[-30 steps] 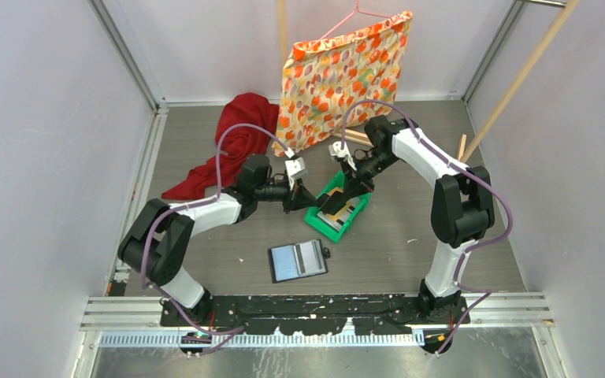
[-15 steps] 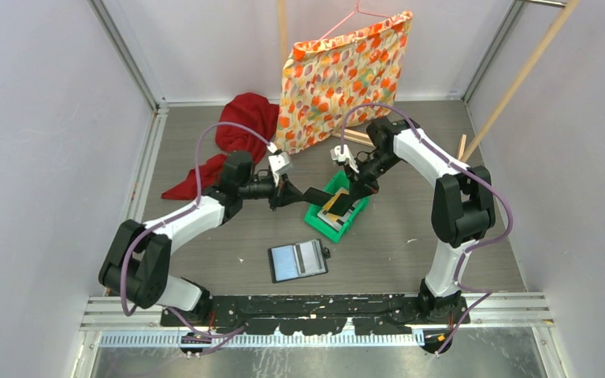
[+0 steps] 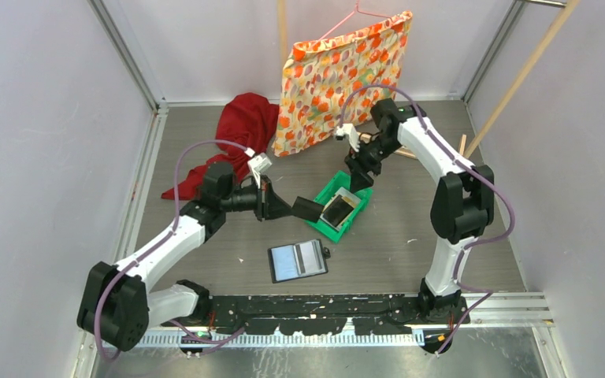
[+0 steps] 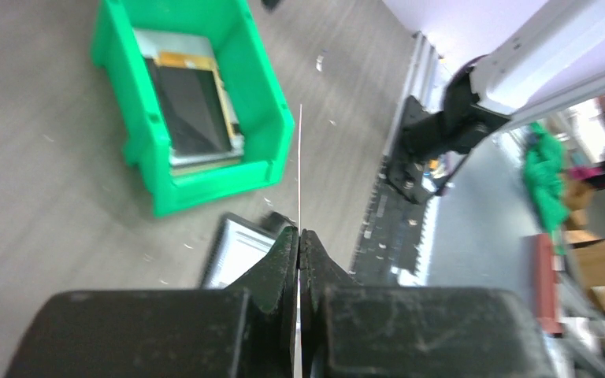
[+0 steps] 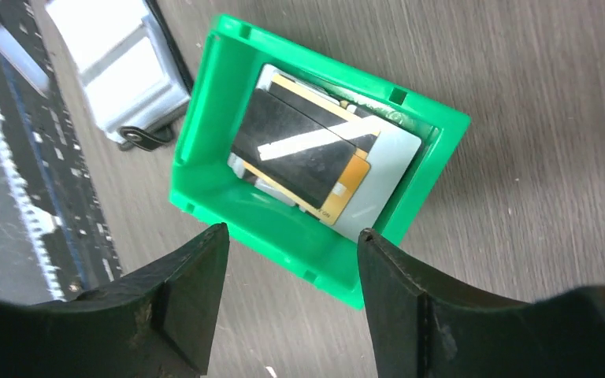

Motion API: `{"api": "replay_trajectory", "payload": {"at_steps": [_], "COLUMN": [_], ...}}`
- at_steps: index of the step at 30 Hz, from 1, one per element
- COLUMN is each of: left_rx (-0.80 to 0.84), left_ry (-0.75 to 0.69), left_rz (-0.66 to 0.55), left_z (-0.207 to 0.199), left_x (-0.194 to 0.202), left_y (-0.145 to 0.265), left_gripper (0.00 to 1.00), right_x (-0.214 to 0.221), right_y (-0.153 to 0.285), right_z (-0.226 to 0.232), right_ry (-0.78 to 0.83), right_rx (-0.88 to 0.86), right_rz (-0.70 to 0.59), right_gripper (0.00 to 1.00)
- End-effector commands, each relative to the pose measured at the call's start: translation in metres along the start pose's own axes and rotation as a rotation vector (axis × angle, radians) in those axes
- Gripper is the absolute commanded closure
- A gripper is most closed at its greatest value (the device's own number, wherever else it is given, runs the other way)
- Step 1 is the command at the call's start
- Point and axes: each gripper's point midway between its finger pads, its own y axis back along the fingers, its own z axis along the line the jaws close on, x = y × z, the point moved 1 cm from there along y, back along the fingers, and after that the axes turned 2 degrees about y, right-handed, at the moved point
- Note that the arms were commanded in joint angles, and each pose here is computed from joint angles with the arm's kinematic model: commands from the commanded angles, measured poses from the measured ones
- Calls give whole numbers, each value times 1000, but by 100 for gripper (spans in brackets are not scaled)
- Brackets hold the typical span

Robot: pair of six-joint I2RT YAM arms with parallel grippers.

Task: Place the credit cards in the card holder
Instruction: Pick up the credit card from the storage box, then move the storage box to the center of the board.

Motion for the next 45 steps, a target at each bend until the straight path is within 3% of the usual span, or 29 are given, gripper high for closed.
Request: {"api": "replay_trajectory", "payload": {"at_steps": [1,6,10,17,24,33,45], "left_rx": [110,206,281,347,402,422,429], "left_ry": [189,178,158,123,126,125,111], "left_rz": [-30,-15,71,174,234,304,362], "left_z": [-33,-55,-67,-81,-90,-88,-85], "left_x": [3,4,8,8,9,13,17], "left_y": [9,7,-5,-29,-46,-49,-48], "left_gripper": [100,100,100,100,100,100,100], "right_x": [-36,-50,-44,-56,-61,-70,-58], "right_y": [52,50,29,25,13,22,16], "right_z": [55,126,144,155,172,182,179], "right_ry": [-44,-114,-191,-280,-267,-264,-259], "right_rx": [-63,-320,-309,-354,-411,-475,-440], "right_rz": [-130,-285,-262,-336,-330,-364,-318], "right_gripper": [33,29,25,25,36,68,69]}}
